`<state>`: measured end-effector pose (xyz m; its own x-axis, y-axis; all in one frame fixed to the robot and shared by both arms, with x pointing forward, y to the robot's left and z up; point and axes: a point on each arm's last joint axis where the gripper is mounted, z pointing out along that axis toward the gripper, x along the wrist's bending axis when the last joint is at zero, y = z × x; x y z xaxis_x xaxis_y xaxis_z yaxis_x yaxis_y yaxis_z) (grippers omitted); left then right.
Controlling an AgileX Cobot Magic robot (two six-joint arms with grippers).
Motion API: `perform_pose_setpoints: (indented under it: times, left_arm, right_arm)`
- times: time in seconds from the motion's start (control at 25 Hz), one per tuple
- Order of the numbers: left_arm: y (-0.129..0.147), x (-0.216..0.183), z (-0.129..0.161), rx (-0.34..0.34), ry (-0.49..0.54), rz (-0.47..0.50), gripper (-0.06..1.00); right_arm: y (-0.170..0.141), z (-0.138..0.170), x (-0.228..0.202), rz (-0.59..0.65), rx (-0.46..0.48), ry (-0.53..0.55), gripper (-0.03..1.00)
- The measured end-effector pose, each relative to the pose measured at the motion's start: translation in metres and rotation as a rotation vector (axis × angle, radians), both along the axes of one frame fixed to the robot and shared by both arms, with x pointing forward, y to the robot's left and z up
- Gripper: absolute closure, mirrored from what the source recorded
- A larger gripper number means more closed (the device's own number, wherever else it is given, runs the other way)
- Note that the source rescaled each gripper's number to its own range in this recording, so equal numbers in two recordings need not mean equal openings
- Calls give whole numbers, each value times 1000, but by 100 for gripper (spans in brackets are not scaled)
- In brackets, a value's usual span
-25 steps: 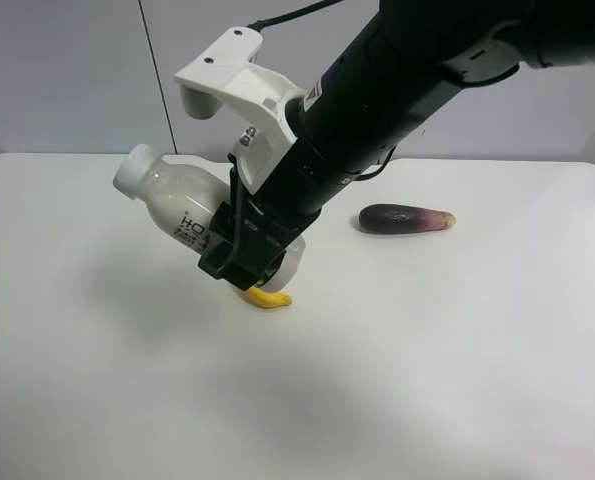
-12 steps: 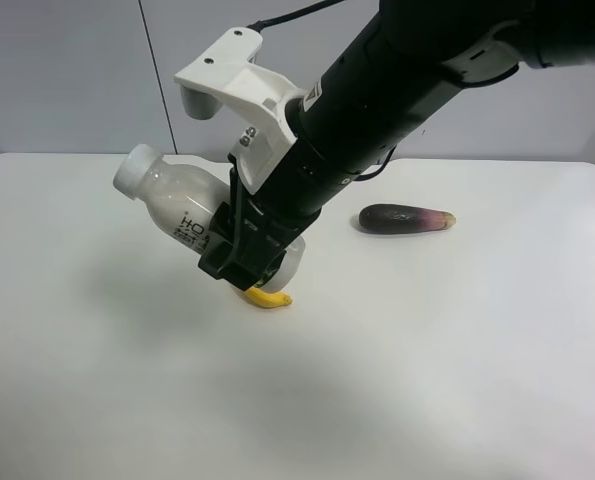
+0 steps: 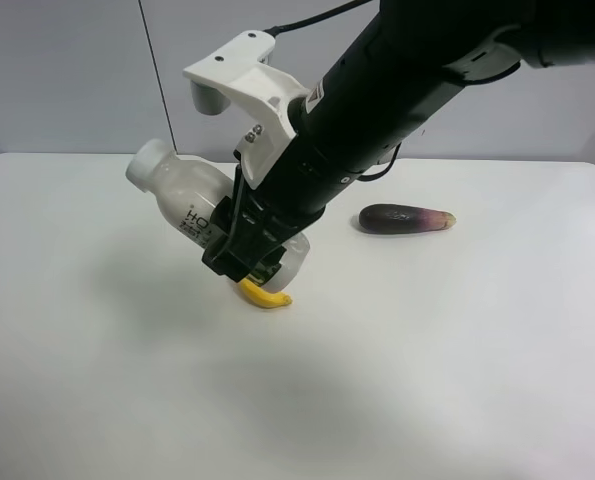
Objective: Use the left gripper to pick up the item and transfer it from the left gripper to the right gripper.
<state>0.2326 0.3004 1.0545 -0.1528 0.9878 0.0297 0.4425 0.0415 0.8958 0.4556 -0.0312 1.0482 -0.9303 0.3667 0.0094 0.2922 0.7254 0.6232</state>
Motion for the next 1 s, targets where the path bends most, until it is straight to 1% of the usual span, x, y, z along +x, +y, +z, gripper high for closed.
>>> perform_pose_setpoints:
  times: [0.32,0.6,0.8,0.88,1.0]
  left_arm:
    - [1,0,0,0,0,-89,11]
    - [1,0,0,0,0,-103,11]
    - [1,0,0,1,0,-104,11]
    - [1,0,0,1,0,-104,11]
    - [1,0,0,1,0,-104,11]
  right_arm:
    - [-11,11,1,-161,0,17,97]
    - [-20,20,1,-267,5,15,97]
    - [-42,29,4,-337,13,8,97]
    - [-54,28,1,-359,8,11,97]
    - [-74,15,-3,-416,-17,48,97]
